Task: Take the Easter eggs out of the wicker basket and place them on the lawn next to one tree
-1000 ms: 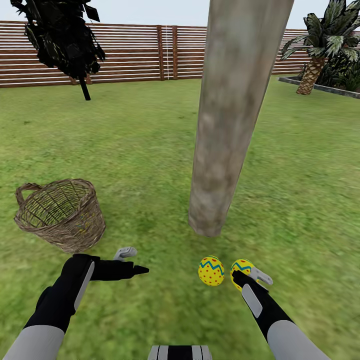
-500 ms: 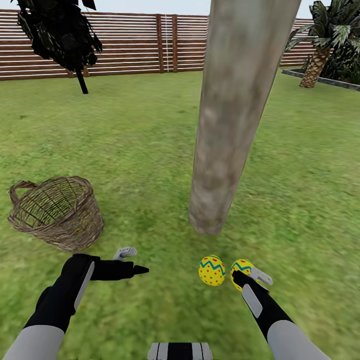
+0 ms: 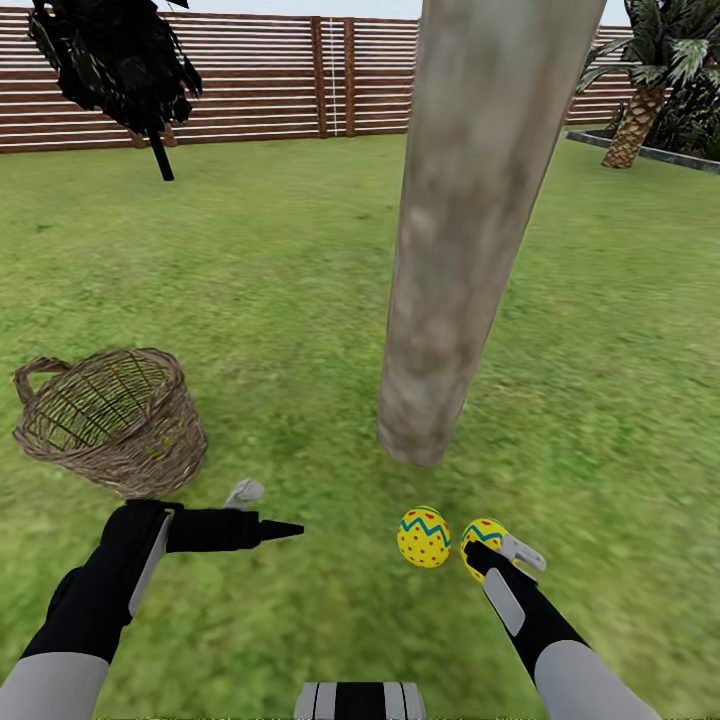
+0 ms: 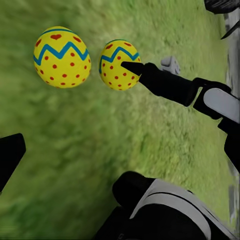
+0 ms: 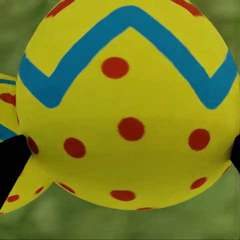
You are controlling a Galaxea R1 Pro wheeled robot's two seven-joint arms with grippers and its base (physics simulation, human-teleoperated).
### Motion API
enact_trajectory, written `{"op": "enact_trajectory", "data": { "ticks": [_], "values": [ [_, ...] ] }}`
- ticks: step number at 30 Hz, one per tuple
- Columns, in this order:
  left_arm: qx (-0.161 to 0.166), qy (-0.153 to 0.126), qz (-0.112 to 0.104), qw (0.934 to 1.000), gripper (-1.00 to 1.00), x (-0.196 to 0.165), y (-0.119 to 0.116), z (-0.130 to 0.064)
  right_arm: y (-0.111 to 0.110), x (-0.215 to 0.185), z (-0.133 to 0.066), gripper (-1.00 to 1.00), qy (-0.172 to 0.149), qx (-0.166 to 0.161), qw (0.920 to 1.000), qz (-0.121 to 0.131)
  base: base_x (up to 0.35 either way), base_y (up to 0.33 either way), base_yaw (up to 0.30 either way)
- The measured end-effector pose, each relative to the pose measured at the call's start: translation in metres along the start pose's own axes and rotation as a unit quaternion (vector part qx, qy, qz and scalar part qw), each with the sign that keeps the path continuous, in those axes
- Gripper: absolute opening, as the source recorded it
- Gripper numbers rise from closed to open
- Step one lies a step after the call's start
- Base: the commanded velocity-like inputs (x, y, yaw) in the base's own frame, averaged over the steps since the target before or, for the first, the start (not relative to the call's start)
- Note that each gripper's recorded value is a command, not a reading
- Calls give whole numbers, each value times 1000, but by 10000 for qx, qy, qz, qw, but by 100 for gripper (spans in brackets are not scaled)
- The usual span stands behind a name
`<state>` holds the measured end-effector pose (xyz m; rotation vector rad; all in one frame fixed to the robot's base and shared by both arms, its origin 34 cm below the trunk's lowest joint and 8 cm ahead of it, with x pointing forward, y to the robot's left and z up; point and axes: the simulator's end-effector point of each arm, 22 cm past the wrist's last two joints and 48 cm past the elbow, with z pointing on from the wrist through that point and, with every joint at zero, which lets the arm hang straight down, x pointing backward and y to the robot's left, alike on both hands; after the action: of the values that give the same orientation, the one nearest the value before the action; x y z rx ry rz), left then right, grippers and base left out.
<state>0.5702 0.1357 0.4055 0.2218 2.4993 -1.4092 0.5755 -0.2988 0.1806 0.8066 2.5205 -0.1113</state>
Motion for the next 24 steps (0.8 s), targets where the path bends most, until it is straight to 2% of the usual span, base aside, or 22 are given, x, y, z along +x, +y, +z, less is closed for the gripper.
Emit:
{"op": "enact_trajectory", "data": {
  "ticks": [15, 24],
  "values": [
    [28, 142, -200, 9997, 100, 13, 18, 11, -14, 29, 16, -100, 255, 160, 9995, -61, 0, 0, 0],
    [36, 142, -199, 9997, 100, 13, 17, 12, -14, 29, 16, -100, 254, 163, 9995, -63, 53, -51, 0]
  ]
}}
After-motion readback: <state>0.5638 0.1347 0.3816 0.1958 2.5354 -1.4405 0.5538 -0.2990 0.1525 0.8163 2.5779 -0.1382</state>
